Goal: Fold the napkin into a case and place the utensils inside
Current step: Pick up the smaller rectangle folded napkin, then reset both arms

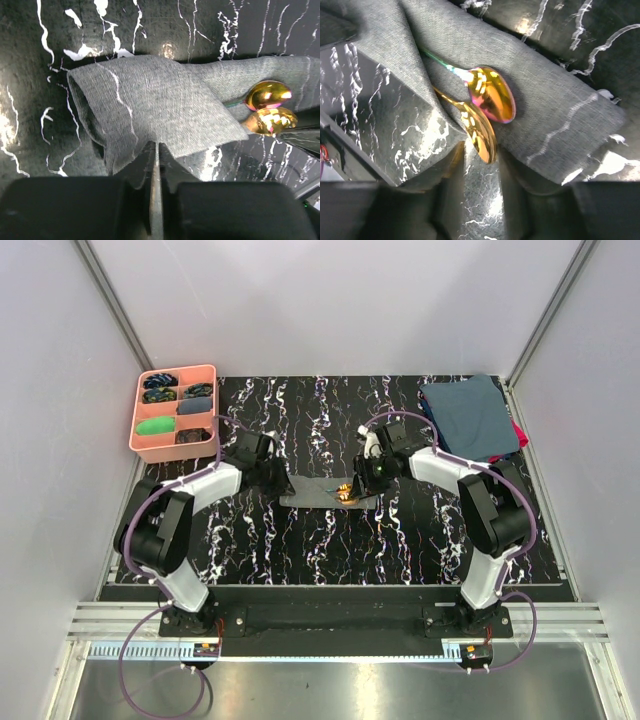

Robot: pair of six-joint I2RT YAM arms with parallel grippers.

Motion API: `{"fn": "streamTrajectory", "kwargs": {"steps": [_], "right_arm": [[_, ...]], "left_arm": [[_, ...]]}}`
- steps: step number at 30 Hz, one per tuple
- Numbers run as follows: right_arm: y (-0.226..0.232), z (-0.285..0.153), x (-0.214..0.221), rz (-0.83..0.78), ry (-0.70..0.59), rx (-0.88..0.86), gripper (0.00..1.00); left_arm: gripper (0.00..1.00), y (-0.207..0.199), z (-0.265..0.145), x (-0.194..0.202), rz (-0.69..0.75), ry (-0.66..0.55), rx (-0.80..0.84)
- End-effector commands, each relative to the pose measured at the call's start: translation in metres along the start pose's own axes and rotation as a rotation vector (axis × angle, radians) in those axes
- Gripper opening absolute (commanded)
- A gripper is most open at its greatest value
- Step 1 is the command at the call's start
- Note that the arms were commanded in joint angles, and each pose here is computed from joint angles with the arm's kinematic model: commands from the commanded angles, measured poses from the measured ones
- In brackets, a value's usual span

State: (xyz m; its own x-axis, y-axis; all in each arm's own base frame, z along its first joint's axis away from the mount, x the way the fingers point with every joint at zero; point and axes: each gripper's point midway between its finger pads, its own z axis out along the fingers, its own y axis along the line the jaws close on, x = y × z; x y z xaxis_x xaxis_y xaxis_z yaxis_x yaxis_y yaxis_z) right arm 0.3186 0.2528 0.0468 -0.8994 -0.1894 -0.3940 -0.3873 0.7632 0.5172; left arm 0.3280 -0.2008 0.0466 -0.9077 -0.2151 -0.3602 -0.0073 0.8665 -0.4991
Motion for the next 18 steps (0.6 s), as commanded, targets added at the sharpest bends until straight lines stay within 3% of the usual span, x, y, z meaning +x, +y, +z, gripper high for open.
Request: {"fn": "streamTrajectory", "kwargs": {"steps": [1,3,4,9,11,15,18], "right_arm": [[0.004,-0.027,-0.035,-0.05,-0.128,0.091,0.54],[0.001,-0.047,-0.041,-0.065,-0.162,0.162,0.64],[0.001,-0.055,-0.044,-0.08,-0.172,0.183,0.99],[-0.001,-0.107,-0.043,-0.1,-0.252,0.319,1.0],[0.002,-0.114,-0.029,-0.092,-0.26,0.305,1.0],[0.017,-0.13,-0.021,0.006,-0.444,0.227,1.0],[0.022,-0.129,-0.006,0.05,-0.486,0.163,1.0]], "left_arm": [[0.23,-0.03,-0.039,-0.033,0.052,-0.135,0.064],[0.29,-0.043,-0.06,-0.04,0.082,-0.179,0.089],[0.32,-0.048,-0.067,-0.042,0.093,-0.194,0.096],[0.42,-0.096,-0.106,-0.018,0.202,-0.259,0.196],[0.45,-0.116,-0.122,-0.001,0.236,-0.297,0.229],[0.49,-0.125,-0.127,0.043,0.26,-0.334,0.282],[0.51,-0.129,-0.127,0.069,0.241,-0.35,0.357]]}}
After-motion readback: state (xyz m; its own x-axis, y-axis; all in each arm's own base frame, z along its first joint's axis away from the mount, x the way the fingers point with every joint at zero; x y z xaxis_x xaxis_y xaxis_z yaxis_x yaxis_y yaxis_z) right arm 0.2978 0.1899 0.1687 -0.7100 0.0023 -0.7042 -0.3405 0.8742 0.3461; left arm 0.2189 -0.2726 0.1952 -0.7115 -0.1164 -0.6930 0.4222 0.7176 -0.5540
